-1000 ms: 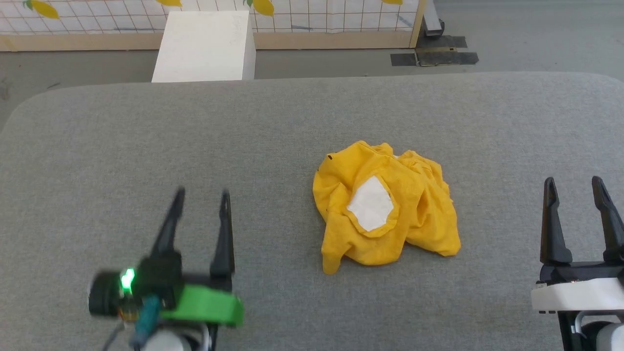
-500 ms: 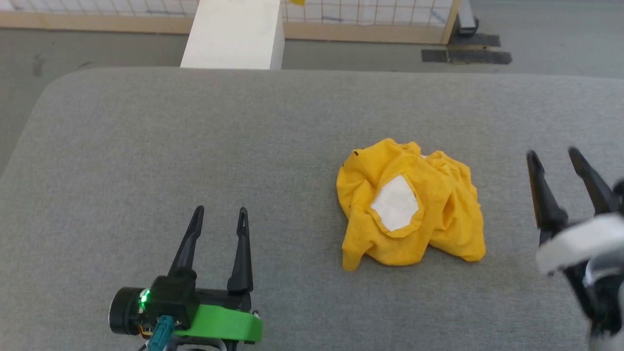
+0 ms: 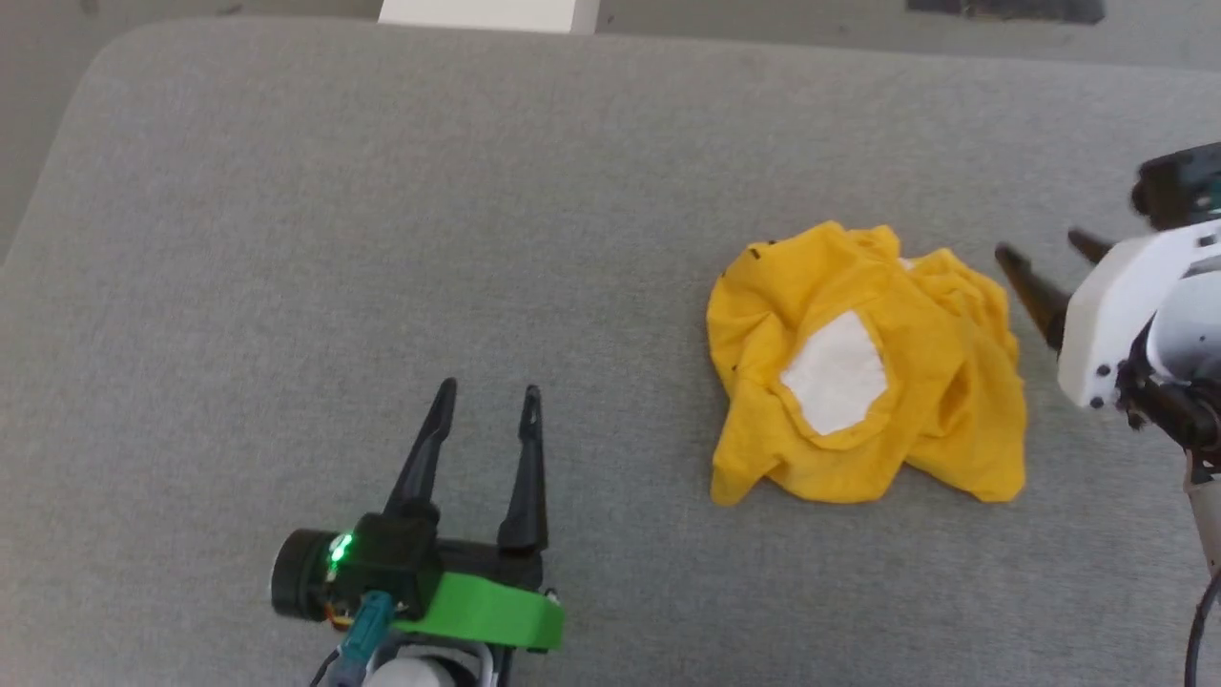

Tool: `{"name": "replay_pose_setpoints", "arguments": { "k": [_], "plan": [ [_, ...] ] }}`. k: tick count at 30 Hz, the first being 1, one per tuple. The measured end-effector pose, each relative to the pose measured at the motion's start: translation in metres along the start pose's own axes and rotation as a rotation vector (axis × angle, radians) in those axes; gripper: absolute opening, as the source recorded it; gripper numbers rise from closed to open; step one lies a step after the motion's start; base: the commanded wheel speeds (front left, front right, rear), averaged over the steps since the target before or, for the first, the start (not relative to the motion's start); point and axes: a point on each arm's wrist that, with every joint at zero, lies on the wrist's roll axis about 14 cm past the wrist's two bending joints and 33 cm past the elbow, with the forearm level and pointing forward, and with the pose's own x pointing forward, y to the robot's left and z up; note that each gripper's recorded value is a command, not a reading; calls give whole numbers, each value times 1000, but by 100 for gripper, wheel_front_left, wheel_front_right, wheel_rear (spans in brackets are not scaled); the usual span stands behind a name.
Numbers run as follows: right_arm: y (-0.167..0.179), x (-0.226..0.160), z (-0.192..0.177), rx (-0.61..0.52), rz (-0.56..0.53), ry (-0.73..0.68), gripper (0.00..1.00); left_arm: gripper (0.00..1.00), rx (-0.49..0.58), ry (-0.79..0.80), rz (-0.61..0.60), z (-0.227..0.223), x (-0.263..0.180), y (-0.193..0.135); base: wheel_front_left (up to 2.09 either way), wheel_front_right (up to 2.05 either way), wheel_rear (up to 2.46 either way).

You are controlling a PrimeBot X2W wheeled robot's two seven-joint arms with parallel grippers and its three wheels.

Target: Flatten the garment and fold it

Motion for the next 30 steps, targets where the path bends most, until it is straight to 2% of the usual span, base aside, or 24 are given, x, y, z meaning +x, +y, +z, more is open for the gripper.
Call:
{"name": "replay_pose_setpoints", "arguments": {
  "k": [3,8,9,10,11,17,21,26,30],
  "plan": [
    [1,17,-33,-12,12,152,100,100,-4,15,11,-6,4,3,0,0,0],
    [5,40,-70,-18,32,302,100,100,-2,51,36,-19,5,10,0,0,0],
    [8,43,-74,-27,41,319,82,100,-2,58,42,-21,5,12,0,0,0],
    [8,46,-75,-36,45,330,38,100,-2,63,49,-22,5,14,0,0,0],
    [9,50,-75,-44,52,338,0,100,-2,68,59,-24,4,16,0,0,0],
    [21,58,-58,-64,91,274,0,100,19,77,90,-26,1,26,0,0,0],
    [13,53,-20,-50,66,121,0,100,28,57,95,-19,-1,30,0,0,0],
    [-25,20,44,-15,-32,-103,0,100,24,24,80,-7,-7,27,0,0,0],
    [-76,-23,60,39,-161,-188,0,100,16,4,55,0,-9,20,0,0,0]
  ]
}}
